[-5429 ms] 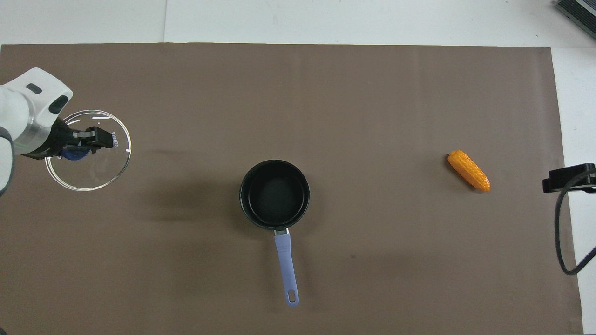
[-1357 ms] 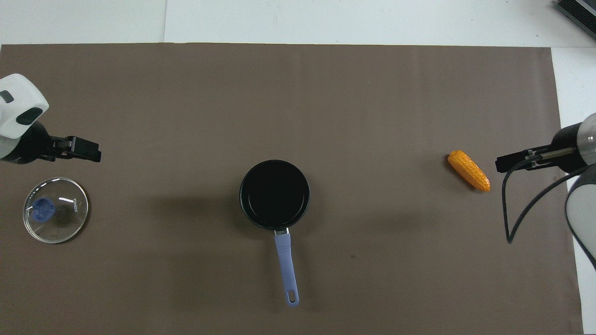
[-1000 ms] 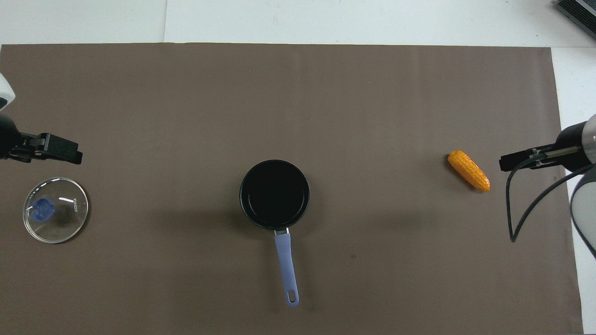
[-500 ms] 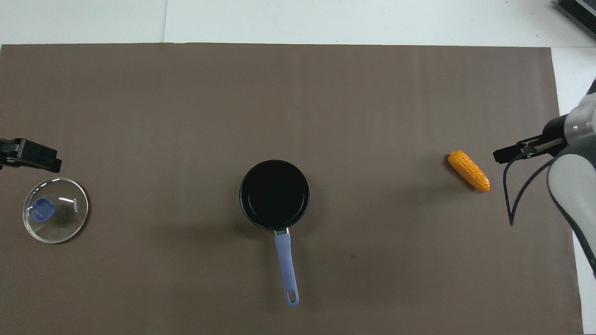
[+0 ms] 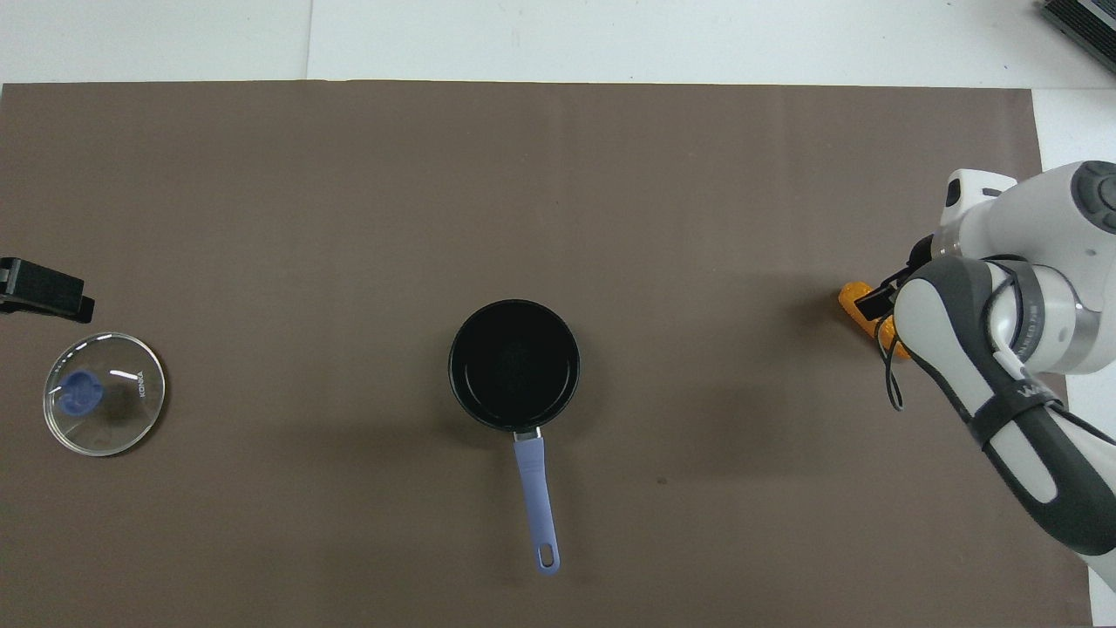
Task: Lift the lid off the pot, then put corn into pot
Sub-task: 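Move the right gripper toward the corn cob, then grasp the corn cob with the right gripper and lift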
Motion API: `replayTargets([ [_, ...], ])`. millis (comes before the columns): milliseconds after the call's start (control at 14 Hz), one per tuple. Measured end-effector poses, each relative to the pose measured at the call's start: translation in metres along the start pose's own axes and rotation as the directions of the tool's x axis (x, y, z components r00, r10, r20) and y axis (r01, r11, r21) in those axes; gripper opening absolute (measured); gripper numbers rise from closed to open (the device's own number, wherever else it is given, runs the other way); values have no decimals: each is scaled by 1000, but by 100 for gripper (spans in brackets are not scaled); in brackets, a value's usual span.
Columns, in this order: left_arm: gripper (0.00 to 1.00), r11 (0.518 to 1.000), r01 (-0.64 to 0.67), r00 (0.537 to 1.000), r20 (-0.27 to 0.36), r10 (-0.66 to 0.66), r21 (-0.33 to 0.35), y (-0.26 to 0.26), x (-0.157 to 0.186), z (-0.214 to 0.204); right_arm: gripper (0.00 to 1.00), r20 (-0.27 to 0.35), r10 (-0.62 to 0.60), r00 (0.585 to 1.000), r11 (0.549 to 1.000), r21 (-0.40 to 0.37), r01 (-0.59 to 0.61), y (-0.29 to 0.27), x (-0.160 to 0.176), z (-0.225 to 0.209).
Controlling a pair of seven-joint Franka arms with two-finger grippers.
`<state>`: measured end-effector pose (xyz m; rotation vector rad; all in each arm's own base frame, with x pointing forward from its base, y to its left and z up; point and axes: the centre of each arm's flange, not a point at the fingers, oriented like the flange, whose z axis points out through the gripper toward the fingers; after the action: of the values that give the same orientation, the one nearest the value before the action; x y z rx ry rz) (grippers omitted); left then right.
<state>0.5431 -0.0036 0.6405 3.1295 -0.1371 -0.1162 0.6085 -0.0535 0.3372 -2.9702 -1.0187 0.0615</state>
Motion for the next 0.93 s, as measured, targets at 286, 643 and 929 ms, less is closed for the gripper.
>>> replayTargets([
  [286, 100, 1000, -1, 1000, 0, 1, 0, 1, 0, 0, 100, 36, -125, 992, 991, 45, 123, -3, -18, 26],
  [643, 100, 1000, -1, 1000, 0, 1, 0, 1, 0, 0, 96, 32, -136, 990, 990, 41, 135, -1, -25, 40],
  [929, 100, 1000, -1, 1000, 1, 1, 0, 1, 0, 0, 59, 32, -123, 992, 992, 40, 122, 0, -25, 41],
])
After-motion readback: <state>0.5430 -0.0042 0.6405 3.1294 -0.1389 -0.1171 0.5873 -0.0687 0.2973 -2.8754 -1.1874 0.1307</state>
